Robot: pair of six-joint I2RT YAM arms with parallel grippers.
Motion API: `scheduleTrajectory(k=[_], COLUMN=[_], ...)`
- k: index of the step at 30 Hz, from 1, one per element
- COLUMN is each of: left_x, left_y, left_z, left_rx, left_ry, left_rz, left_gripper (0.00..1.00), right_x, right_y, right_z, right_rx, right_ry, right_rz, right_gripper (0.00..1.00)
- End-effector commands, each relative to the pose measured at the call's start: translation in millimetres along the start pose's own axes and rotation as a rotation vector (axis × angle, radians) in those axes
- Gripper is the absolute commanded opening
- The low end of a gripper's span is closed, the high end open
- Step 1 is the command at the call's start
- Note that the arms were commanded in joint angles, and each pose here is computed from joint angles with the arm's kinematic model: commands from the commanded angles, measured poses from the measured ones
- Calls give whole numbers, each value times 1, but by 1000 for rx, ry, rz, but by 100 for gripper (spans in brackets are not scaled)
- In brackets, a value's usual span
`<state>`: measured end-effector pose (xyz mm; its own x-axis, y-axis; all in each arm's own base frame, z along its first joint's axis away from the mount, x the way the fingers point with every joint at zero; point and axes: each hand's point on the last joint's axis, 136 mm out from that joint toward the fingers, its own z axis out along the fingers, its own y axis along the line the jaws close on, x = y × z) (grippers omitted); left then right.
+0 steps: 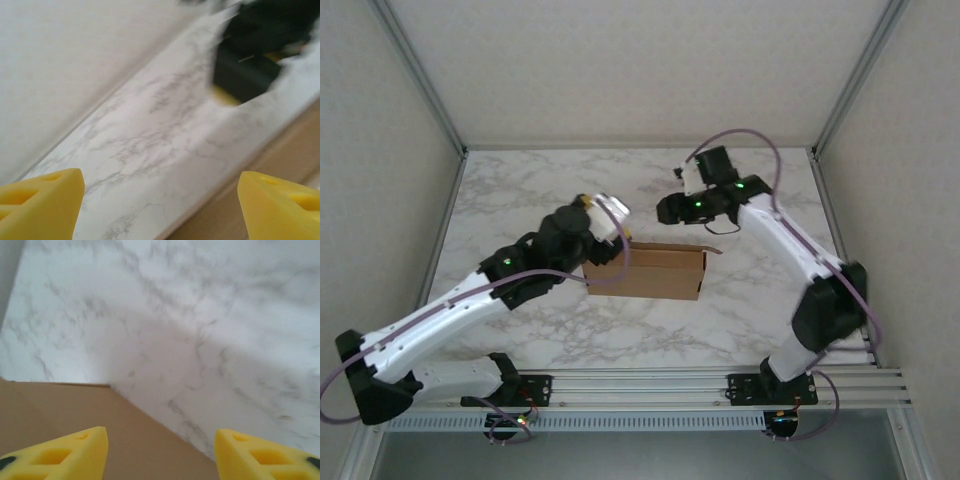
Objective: Fold the paper box
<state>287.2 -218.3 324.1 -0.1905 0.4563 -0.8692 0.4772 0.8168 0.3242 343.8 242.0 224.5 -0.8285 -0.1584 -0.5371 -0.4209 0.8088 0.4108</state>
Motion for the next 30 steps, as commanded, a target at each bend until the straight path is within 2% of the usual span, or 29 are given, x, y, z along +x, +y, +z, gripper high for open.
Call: scheduleTrajectory(k=[1,4,10,16,19,23,30], left_x=[4,30,56,71,76,88,94], left_y=[66,93,119,132,133,127,123], left_z=[-8,-8,-2,6,5,8,7], left_rx=[-219,-301,-327,-345,-350,-337,-324], left_ry=[-53,-11,-49,-85,-124,-136,-153], left_rz=[-358,-496,-727,-836,-878,-917,-935], left_gripper=[81,81,84,84,84,84,85], right_x=[-4,15,53,85,95,87,92], right_y=[-25,-23,-32,-16,-22,-37,-40], right_z=[-35,-57,-94,-111,-110,-102,-73], right_rx=[172,178,261,181,171,192,104], right_ry=[-130,-170,-187,-206,-174,-150,-53], right_rz=[-27,-162,-473,-761,-818,-817,-781], right_gripper=[57,57,53,52,52,51,50])
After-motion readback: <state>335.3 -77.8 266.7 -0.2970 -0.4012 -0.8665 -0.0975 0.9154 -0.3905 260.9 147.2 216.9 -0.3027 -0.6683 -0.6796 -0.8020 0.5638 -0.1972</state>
